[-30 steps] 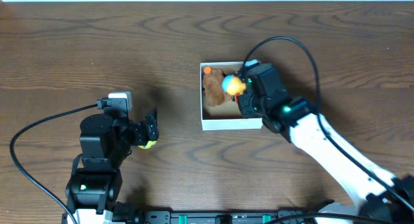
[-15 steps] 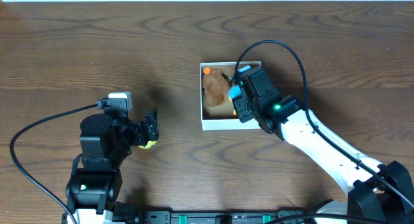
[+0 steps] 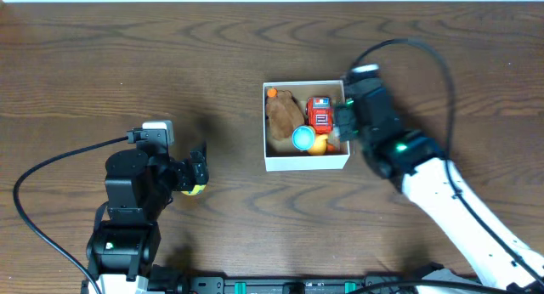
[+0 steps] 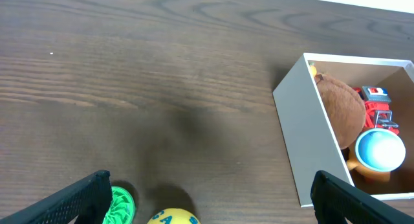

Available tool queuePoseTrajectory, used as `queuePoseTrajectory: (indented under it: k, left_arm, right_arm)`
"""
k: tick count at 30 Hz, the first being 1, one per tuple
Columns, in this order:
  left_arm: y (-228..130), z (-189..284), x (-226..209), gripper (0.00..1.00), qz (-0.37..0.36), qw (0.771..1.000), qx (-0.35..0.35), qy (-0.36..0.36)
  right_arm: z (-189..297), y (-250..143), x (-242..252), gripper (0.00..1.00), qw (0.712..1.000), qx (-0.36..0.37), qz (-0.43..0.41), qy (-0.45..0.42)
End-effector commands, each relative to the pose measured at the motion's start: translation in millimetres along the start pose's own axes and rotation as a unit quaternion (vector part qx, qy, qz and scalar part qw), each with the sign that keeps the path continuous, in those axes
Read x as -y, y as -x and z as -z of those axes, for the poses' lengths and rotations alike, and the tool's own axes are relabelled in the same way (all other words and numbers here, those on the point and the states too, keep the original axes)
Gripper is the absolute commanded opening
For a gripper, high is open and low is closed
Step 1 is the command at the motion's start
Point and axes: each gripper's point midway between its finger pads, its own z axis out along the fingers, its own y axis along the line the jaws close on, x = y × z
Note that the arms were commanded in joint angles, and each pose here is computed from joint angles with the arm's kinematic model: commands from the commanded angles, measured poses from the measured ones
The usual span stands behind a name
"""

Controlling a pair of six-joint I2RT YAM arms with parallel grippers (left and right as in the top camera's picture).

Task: Pack container
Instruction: 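Lower the duck into the box and open the right gripper, then grasp the yellow lettered ball with the left gripper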

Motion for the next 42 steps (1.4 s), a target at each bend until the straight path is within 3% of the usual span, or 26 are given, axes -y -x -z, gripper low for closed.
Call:
queuePoseTrajectory:
  k: [1, 5, 6, 10, 20, 25, 42]
  left_arm:
    - [11.6, 5.2, 4.1, 0.98, 0.0, 1.0, 0.013, -0.006]
    - [5.4, 5.1, 3.5, 0.98, 0.004, 1.0, 0.0, -0.005]
    - [3.4, 5.0, 2.9, 0.98, 0.007, 1.0, -0.004, -0.004]
    - [-12.2, 0.3, -12.3, 0.98, 0.082, 0.995, -0.036, 0.04]
    - [-90.4, -48.5, -30.6, 0.98, 0.101, 0.965, -0.226, 0.085]
    - [-118.3, -59.9, -33.7, 0.98, 0.11, 0.948, -0.285, 0.092]
    - [-129.3, -63.5, -35.7, 0.98, 0.114, 0.94, -0.307, 0.097]
  right_arm:
    - [-2.1, 6.0, 45.1, 0.73, 0.99, -0.007, -0.135, -0.029]
    - [-15.6, -21.8, 82.1, 0.98, 0.975, -0.078, -0.206, -0.028]
    - [-18.3, -30.4, 93.1, 0.99, 0.97, -0.094, -0.22, -0.039]
    - [-25.4, -59.9, 120.5, 0.99, 0.955, -0.149, -0.246, -0.076]
    - [-37.7, -83.3, 129.7, 0.99, 0.946, -0.194, -0.245, -0.092]
    - [-37.8, -83.2, 129.1, 0.99, 0.946, -0.194, -0.245, -0.091]
    - [-36.7, -85.5, 129.0, 0.99, 0.945, -0.199, -0.244, -0.092]
